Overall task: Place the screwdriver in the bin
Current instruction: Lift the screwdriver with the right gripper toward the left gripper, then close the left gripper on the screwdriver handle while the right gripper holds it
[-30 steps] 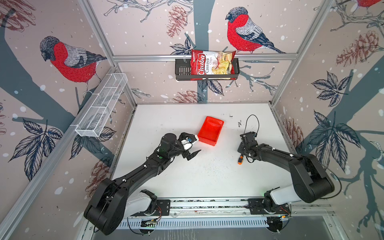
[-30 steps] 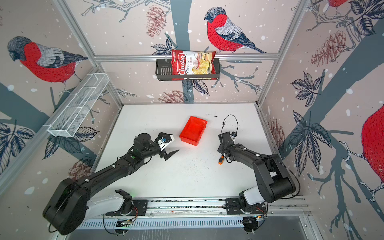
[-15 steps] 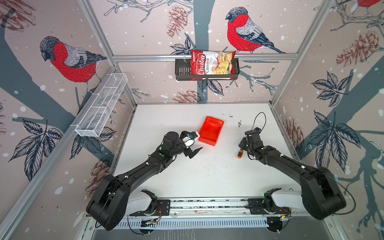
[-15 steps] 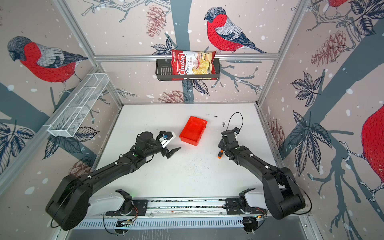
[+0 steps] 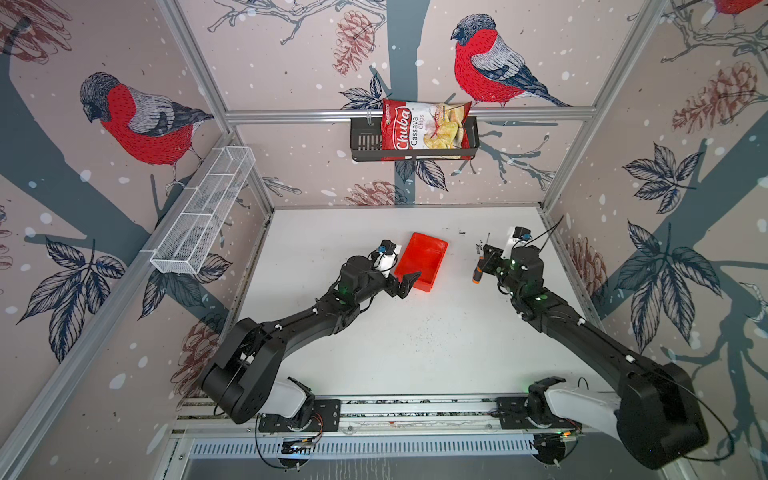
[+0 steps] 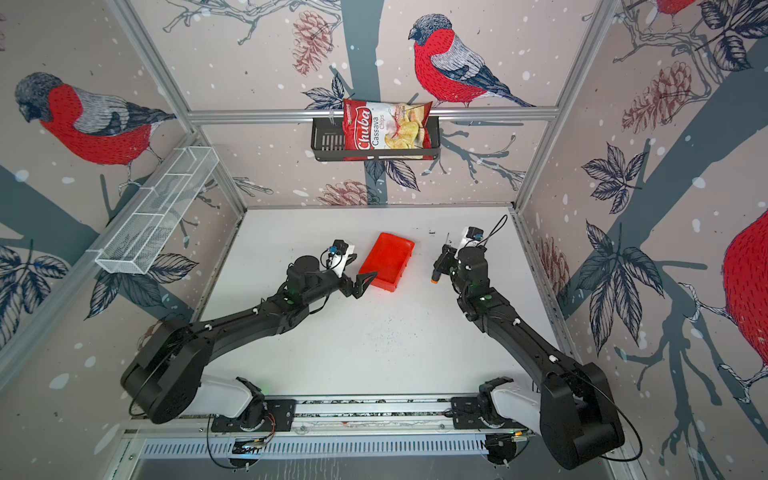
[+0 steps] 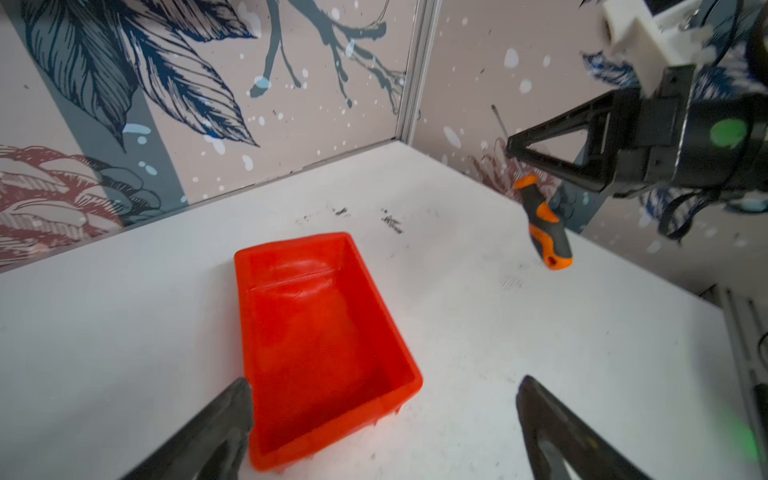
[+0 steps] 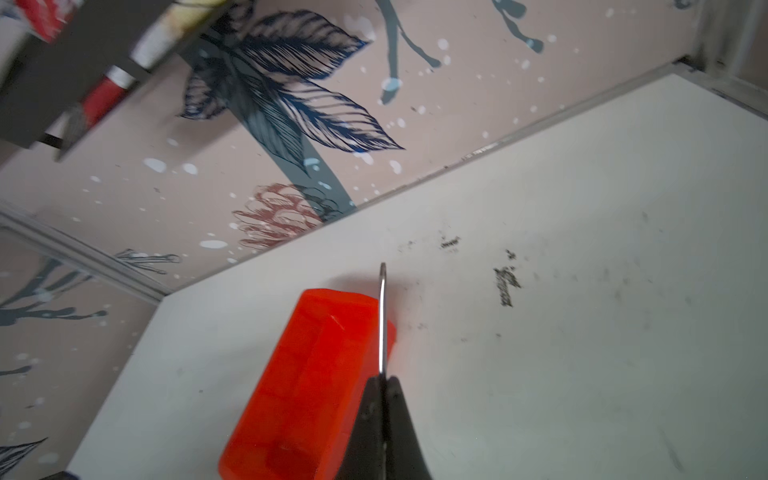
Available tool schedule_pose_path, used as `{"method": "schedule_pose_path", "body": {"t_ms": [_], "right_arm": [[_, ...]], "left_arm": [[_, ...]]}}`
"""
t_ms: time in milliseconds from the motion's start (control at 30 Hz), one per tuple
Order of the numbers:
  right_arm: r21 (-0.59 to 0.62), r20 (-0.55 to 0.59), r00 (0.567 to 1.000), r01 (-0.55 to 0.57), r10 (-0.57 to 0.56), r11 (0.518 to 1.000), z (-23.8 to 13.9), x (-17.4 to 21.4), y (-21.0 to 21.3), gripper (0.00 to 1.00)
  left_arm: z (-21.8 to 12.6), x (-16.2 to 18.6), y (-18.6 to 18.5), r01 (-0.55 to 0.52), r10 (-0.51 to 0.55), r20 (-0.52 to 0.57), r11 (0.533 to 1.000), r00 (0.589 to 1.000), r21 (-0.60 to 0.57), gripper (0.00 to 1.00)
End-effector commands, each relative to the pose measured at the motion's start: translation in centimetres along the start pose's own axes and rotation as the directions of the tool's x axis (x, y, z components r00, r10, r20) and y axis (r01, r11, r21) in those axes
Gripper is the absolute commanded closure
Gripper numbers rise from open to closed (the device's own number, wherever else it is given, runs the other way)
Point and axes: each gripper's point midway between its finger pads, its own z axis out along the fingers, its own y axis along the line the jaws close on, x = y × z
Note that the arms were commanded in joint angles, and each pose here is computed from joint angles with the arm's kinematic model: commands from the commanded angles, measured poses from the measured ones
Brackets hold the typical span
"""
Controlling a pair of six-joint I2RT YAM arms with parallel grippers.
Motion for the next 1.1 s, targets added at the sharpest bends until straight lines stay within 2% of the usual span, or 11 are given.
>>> {"method": "schedule_pose_path", "body": {"t_ms": [0,200,333,467,567,633,867,1067], "right_arm": [[-0.233,0.122,0.993,0.02,0.008,0.972,-1.0,-3.3,4.6,1.0],[-0.455,0.136,0.988,0.003,0.066,0.891,-2.7,-4.1,8.5,1.0],[-0.592,0.134,0.987,0.004,0.093,0.806,-4.2,-4.3,10.9,1.0],[-0.698,0.136,0.985,0.017,0.11,0.716,-5.7,-4.3,13.0,1.0],[-0.744,0.142,0.983,0.031,0.112,0.667,-6.3,-4.4,14.4,1.0],[-0.754,0.144,0.984,0.04,0.106,0.656,-6.4,-4.3,15.0,1.0],[-0.78,0.138,0.986,0.052,0.09,0.624,-6.7,-3.9,16.4,1.0],[-0.787,0.151,0.984,0.065,0.09,0.613,-7.0,-4.0,16.9,1.0]], "left_arm": [[0.4,-4.3,-1.6,0.096,-0.109,0.141,0.991,0.984,0.094,0.03],[1.0,-7.4,-3.9,0.19,-0.251,0.2,0.941,0.947,0.28,0.03],[1.2,-8.9,-5.0,0.224,-0.325,0.234,0.9,0.916,0.374,0.07],[1.7,-9.3,-6.2,0.214,-0.331,0.225,0.88,0.916,0.423,0.12],[2.0,-9.3,-7.4,0.208,-0.331,0.2,0.861,0.922,0.464,0.14],[2.2,-9.0,-8.1,0.212,-0.335,0.183,0.849,0.924,0.484,0.16],[2.6,-8.8,-10.1,0.229,-0.362,0.156,0.812,0.919,0.536,0.35],[2.8,-8.6,-11.4,0.209,-0.353,0.159,0.8,0.922,0.563,0.45]]}}
